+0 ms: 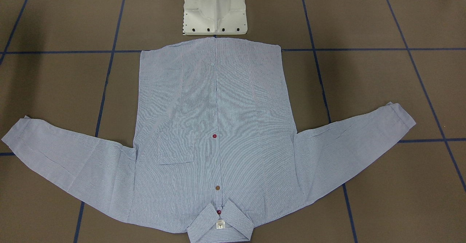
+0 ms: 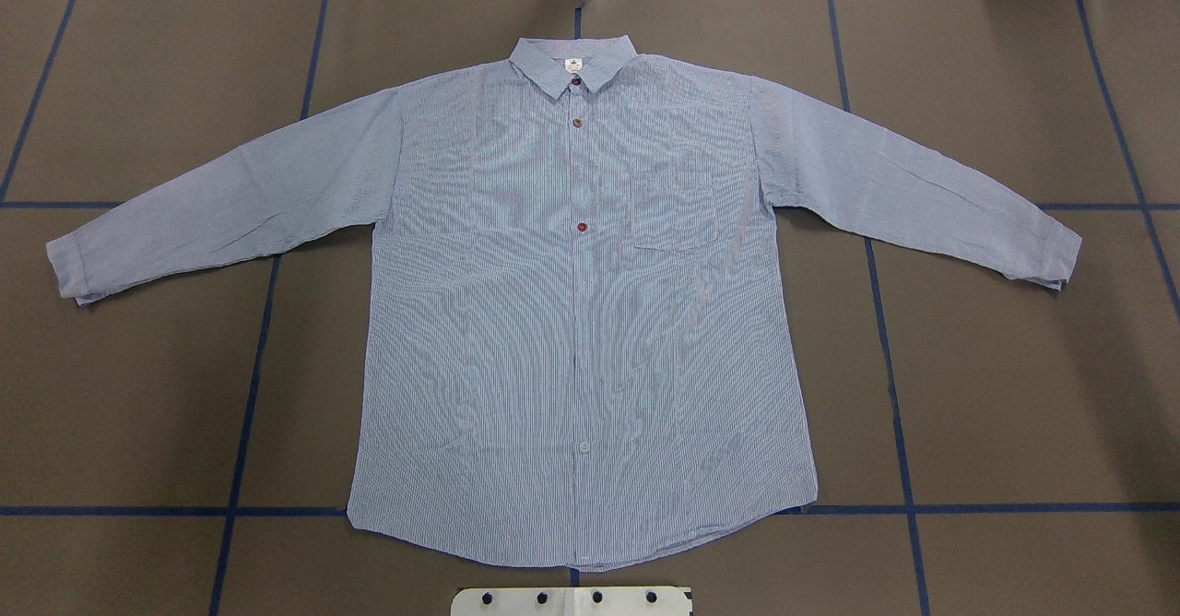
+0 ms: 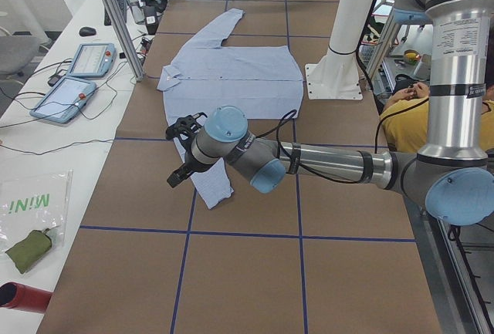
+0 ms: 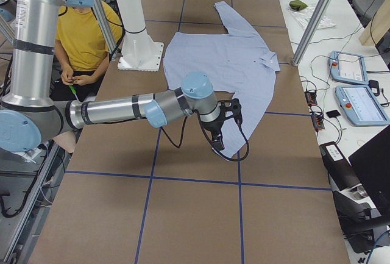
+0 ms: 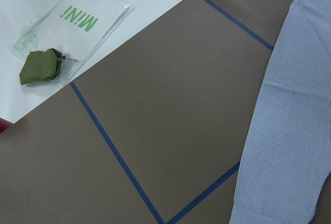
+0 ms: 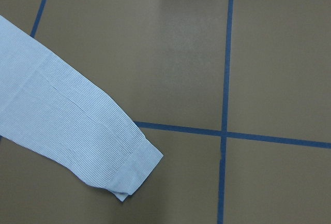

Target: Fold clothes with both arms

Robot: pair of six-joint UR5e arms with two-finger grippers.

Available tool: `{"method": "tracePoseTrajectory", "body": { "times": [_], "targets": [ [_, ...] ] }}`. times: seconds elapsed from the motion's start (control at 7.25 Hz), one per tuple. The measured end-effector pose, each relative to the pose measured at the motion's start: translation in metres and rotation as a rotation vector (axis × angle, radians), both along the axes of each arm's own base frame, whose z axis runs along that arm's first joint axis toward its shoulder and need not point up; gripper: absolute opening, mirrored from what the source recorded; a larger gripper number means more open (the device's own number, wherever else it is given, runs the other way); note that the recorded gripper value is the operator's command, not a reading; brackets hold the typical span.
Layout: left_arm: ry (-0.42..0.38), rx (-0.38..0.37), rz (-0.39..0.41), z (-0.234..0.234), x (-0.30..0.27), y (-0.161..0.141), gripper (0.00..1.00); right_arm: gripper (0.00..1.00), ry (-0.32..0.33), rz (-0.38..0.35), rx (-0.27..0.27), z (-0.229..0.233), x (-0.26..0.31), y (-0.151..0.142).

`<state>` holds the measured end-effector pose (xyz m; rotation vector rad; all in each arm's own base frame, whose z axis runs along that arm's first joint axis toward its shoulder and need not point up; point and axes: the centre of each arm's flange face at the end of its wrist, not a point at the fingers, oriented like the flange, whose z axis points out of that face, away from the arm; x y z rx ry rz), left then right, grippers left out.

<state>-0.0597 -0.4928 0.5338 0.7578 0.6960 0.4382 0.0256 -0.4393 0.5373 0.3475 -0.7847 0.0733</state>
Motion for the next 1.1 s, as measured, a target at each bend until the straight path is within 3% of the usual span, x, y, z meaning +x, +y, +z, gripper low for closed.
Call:
{"method": "tracePoseTrajectory", "body": {
  "times": [0.41, 0.69, 1.1],
  "targets": [
    [0.0, 0.006, 0.0, -0.001, 0.0, 0.0, 1.0, 0.97, -0.104, 0.174, -0.012, 0.02, -0.099, -0.008],
    [0.0, 0.005, 0.0, 0.0, 0.0, 0.0, 1.0, 0.85, -0.11, 0.257, -0.02, 0.024, -0.164, 0.0],
    [0.0, 0.004, 0.0, 0.0, 0.0, 0.0, 1.0, 0.69, -0.127, 0.316, -0.035, 0.046, -0.209, 0.014]
  ]
}}
